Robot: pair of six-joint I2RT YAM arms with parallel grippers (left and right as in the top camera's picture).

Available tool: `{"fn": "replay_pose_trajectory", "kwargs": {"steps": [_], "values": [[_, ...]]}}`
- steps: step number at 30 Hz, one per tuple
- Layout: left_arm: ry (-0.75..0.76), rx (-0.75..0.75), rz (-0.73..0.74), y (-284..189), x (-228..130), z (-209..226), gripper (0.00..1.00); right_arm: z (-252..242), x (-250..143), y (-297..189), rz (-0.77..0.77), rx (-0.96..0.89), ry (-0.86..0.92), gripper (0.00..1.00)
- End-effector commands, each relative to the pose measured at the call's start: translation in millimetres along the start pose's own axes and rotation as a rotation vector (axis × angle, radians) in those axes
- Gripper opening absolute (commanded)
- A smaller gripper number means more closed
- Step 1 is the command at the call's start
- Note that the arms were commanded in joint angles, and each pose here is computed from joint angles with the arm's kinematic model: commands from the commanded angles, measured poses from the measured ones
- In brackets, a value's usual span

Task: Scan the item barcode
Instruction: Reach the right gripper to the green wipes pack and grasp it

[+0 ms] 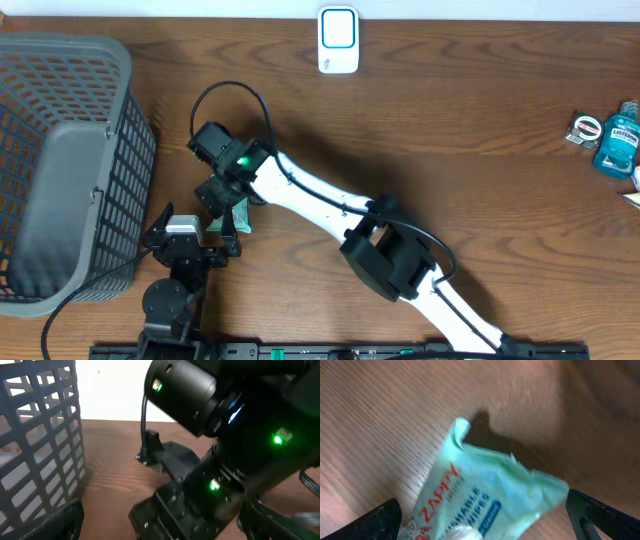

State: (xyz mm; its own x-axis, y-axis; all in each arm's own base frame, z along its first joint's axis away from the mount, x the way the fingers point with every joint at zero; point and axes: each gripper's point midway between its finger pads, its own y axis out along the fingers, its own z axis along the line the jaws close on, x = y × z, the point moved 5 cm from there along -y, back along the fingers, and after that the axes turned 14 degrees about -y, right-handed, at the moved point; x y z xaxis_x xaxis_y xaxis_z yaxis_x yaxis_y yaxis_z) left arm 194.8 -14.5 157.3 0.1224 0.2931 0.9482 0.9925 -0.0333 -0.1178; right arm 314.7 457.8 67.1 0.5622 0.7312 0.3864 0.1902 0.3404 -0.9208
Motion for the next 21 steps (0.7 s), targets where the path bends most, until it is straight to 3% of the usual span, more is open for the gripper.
{"fn": "replay_pose_trajectory", "kwargs": {"steps": [1, 6, 13, 21], "values": [[0.008, 0.029, 0.047, 1.5, -14.3, 6.4, 0.98, -1.1, -17.7, 17.9, 0.068, -0.121, 0.035, 0.98], [0.008, 0.028, 0.047, 1.5, -14.3, 6.4, 0.97, -11.9, -46.8, 25.2, 0.201, -0.223, 0.034, 0.90], [0.008, 0.028, 0.047, 1.5, -14.3, 6.4, 0.98, -52.6, -76.4, 9.8, 0.366, -0.312, 0.075, 0.95], [0.008, 0.028, 0.047, 1.5, -14.3, 6.4, 0.98, -120.0, -104.8, -11.2, 0.500, -0.331, 0.216, 0.83]]}}
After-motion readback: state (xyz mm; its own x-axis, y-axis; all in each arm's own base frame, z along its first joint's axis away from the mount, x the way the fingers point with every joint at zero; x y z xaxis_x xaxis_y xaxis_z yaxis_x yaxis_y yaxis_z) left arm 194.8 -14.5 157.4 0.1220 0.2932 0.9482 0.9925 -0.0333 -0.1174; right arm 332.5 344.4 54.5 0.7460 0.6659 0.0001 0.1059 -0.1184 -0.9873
